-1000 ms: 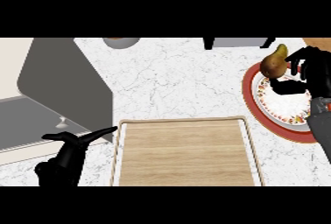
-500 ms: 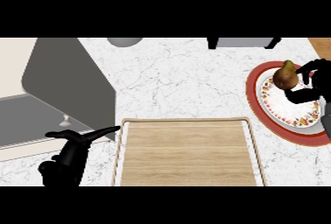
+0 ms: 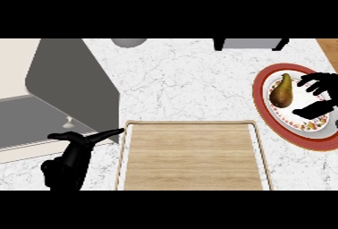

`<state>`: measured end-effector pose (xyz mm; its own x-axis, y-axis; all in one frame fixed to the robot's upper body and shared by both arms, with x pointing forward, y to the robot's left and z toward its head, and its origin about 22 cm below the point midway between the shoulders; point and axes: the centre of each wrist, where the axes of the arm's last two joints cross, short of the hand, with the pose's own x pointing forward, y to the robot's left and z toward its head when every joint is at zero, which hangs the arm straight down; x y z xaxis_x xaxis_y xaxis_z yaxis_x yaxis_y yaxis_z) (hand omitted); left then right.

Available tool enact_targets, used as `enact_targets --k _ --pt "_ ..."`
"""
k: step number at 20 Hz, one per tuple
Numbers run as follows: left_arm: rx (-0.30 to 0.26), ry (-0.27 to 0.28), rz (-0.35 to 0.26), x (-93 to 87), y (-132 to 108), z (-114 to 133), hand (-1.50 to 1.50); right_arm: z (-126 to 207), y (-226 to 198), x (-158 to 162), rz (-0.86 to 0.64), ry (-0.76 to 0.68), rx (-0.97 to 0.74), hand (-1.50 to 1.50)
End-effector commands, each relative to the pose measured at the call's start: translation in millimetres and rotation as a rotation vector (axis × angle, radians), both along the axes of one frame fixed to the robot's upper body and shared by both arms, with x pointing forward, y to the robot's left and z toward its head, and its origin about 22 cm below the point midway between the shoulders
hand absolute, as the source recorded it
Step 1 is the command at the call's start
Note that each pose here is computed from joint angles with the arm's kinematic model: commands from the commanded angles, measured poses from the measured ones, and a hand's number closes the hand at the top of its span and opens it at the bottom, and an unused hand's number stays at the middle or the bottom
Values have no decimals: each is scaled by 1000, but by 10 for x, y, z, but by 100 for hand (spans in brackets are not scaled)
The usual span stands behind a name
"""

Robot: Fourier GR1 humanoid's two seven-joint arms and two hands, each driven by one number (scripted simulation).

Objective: Pick the pear from the tray and place it in the plate

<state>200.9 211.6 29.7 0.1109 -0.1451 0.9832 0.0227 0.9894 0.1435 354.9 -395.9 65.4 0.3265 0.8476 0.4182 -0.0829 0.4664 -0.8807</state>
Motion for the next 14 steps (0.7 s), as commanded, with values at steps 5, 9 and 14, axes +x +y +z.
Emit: enact_targets --k 5,9,14 --pt "41 121 192 137 270 -173 0 61 -94 0 147 -301 335 -150" --pt "25 138 179 19 251 -269 0 229 -361 -36 68 -492 576 -150" --pt "36 126 184 169 355 -215 0 -41 -619 -249 36 -495 704 -150"
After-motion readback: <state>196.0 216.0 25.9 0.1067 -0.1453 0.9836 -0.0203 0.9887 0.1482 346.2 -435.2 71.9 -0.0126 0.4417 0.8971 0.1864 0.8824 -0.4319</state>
